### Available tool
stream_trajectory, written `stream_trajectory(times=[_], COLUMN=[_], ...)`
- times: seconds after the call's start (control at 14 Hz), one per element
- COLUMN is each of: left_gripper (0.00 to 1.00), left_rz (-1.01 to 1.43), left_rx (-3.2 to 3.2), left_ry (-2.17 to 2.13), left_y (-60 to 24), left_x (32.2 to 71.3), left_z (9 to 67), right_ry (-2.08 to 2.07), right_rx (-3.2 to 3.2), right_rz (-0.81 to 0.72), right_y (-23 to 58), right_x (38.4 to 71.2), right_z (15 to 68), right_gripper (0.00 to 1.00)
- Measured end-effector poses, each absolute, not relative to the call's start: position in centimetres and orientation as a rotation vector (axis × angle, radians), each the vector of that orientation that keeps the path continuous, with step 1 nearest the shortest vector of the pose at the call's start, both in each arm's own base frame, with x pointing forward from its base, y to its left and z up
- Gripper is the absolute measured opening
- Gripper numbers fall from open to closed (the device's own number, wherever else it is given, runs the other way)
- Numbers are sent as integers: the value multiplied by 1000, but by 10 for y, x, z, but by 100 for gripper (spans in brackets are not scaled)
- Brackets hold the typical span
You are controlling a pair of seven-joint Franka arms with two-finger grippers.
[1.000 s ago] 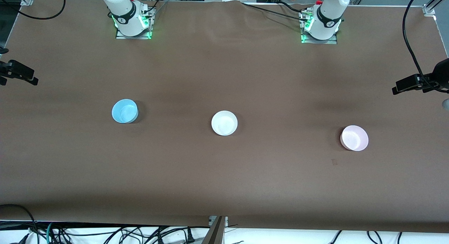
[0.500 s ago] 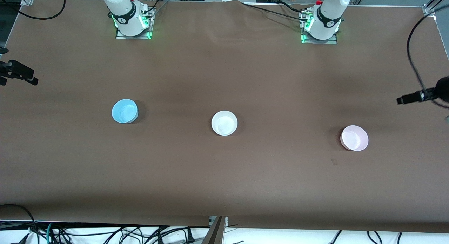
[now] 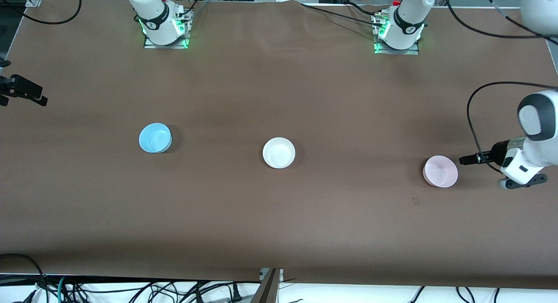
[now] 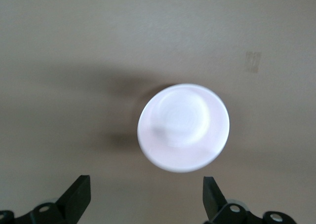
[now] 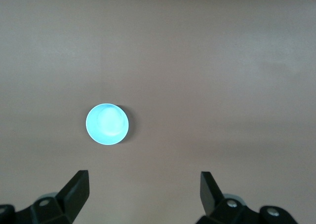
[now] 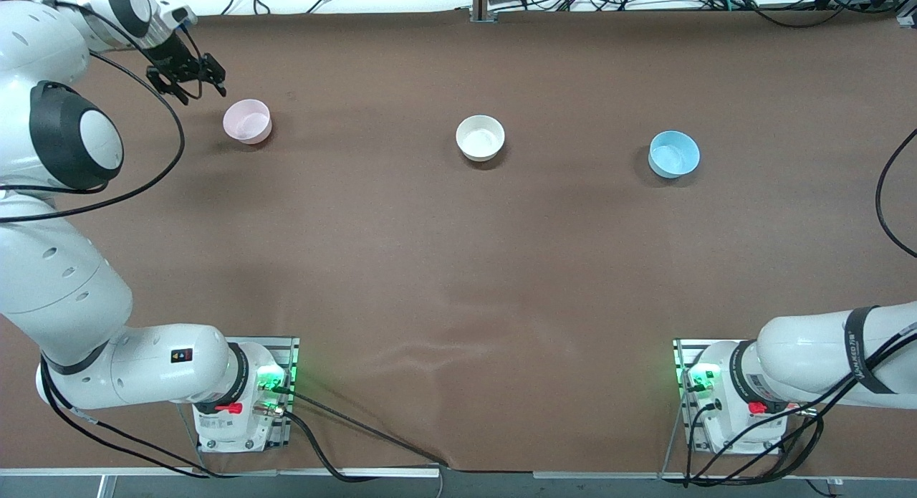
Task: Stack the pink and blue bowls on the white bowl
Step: 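Lower the left gripper and grasp the pink bowl rim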
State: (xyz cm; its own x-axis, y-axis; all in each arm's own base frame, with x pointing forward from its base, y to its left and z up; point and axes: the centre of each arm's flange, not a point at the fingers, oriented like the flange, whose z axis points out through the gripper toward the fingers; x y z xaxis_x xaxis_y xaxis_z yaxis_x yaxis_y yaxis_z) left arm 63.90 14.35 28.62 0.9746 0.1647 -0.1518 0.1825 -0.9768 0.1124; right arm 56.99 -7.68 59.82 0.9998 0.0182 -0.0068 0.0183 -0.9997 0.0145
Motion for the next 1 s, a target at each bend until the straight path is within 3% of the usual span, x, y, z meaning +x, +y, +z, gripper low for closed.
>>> stream_trajectory(times=[0.21,0.57,0.86,0.93,1.0], left_gripper=[100,97,57,57,48], left_rz=[-127,-56,-26,-22,-21], left_rx=[2924,2844,2835,2838,2839], left_ry=[140,22,-1,1,0], left_y=[158,171,175,176,176], left_x=[636,632,628,628,627], left_z=[236,209,199,196,195], right_ry=[28,28,28,28,28], right_rx=[3127,3127,3127,3127,3127], right_rz=[-11,-11,-11,-11,-11], right_y=[-77,-77,-77,-77,-77], right_x=[570,570,570,570,570], right_z=[598,598,598,598,598], right_gripper=[100,100,100,100,100])
